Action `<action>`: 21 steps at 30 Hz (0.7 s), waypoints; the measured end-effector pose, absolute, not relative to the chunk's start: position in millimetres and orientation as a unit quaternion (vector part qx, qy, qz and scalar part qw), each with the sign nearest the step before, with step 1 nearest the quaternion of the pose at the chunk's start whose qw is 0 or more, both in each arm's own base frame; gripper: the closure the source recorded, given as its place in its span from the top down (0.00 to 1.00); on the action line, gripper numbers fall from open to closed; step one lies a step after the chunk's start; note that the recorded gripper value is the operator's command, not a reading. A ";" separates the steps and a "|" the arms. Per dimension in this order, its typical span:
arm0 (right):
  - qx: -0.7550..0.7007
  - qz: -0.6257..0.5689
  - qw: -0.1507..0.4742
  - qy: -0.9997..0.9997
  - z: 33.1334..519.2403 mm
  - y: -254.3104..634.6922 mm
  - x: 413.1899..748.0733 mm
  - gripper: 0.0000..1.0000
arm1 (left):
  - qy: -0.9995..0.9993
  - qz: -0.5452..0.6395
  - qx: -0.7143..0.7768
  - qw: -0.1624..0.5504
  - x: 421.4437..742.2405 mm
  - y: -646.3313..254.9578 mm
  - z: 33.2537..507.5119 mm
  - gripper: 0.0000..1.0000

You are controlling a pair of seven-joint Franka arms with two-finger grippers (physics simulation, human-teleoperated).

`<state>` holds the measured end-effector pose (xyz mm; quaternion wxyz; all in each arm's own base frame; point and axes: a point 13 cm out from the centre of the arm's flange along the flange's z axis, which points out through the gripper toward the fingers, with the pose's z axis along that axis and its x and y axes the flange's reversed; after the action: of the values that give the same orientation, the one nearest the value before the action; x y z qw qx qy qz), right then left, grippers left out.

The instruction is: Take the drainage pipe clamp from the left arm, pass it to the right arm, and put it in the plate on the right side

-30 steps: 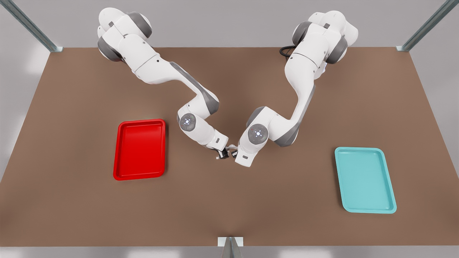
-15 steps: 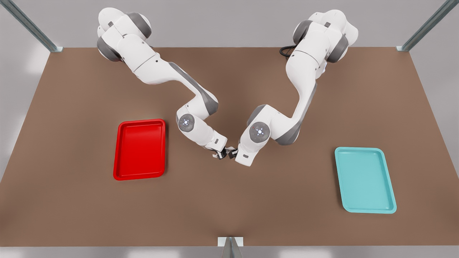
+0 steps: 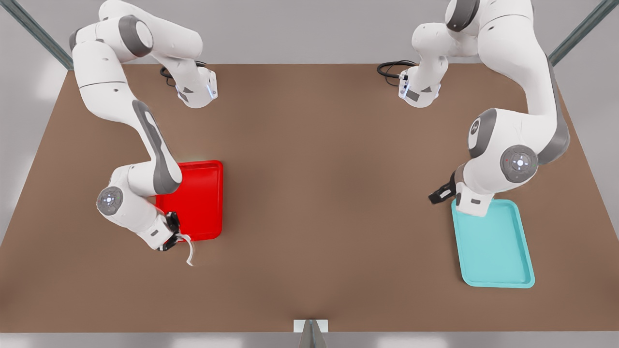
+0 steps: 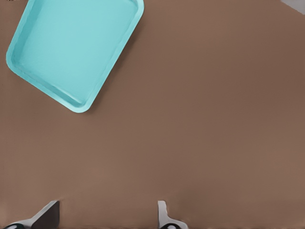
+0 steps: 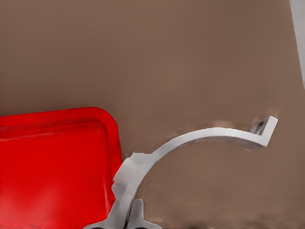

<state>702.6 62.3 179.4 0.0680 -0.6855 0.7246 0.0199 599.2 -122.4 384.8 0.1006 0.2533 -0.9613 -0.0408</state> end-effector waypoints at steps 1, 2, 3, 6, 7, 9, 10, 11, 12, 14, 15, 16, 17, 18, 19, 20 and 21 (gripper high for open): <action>-0.680 0.018 0.058 0.730 171.8 37.9 700.7 0.22 | -0.965 -0.047 0.236 0.109 589.8 -120.3 389.1 1.00; -0.678 0.020 0.048 0.733 162.5 22.2 696.9 0.22 | -0.967 -0.051 0.221 0.118 583.7 -117.7 389.7 1.00; -0.679 0.024 0.037 0.733 151.7 14.2 688.3 0.22 | -0.969 -0.053 0.205 0.125 577.9 -116.5 392.5 1.00; -0.691 0.033 0.009 0.722 128.1 13.2 651.1 0.22 | -0.977 -0.054 0.159 0.132 562.9 -121.0 411.7 1.00; -0.694 0.034 0.003 0.719 122.7 13.6 639.0 0.22 | -0.978 -0.054 0.147 0.135 560.9 -120.1 414.0 1.00; -0.698 0.031 0.000 0.715 116.5 12.4 622.9 0.22 | -0.980 -0.053 0.128 0.140 558.7 -116.2 414.6 1.00; -0.700 0.029 -0.001 0.713 114.3 12.0 615.6 0.22 | -0.981 -0.052 0.119 0.143 557.8 -114.2 414.6 1.00; -0.701 0.027 -0.001 0.712 112.1 11.1 608.3 0.22 | -0.982 -0.051 0.112 0.145 557.2 -112.2 414.8 1.00; -0.702 0.027 -0.002 0.711 108.2 10.1 599.5 0.22 | -0.982 -0.050 0.104 0.147 556.7 -110.2 414.7 1.00; -0.705 0.028 -0.005 0.709 99.6 10.6 580.6 0.22 | -0.983 -0.049 0.089 0.150 556.2 -108.2 414.7 1.00; -0.706 0.029 -0.006 0.707 96.2 12.4 571.2 0.22 | -0.984 -0.049 0.082 0.150 555.8 -107.8 415.0 1.00; -0.708 0.030 -0.007 0.706 92.7 14.4 563.9 0.22 | -0.985 -0.048 0.075 0.151 555.6 -107.5 415.2 1.00; -0.709 0.032 -0.007 0.704 87.0 17.1 556.3 0.22 | -0.985 -0.048 0.068 0.152 555.4 -107.3 415.2 1.00; -0.710 0.034 -0.007 0.703 81.7 19.2 550.8 0.22 | -0.985 -0.047 0.061 0.152 555.2 -107.2 415.3 1.00; -0.711 0.036 -0.006 0.702 77.7 20.8 547.3 0.22 | -0.986 -0.046 0.055 0.153 555.0 -107.0 415.3 1.00; -0.711 0.036 -0.004 0.702 74.9 22.3 545.7 0.22 | -0.986 -0.046 0.050 0.153 555.0 -106.9 415.1 1.00; -0.712 0.038 -0.003 0.701 70.7 24.0 544.3 0.22 | -0.986 -0.045 0.044 0.154 555.1 -106.8 414.7 1.00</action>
<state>544.3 24.0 70.7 -0.0033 -0.7117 0.7014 0.0378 555.1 -106.8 414.7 0.1537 0.0443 -0.9861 -0.0452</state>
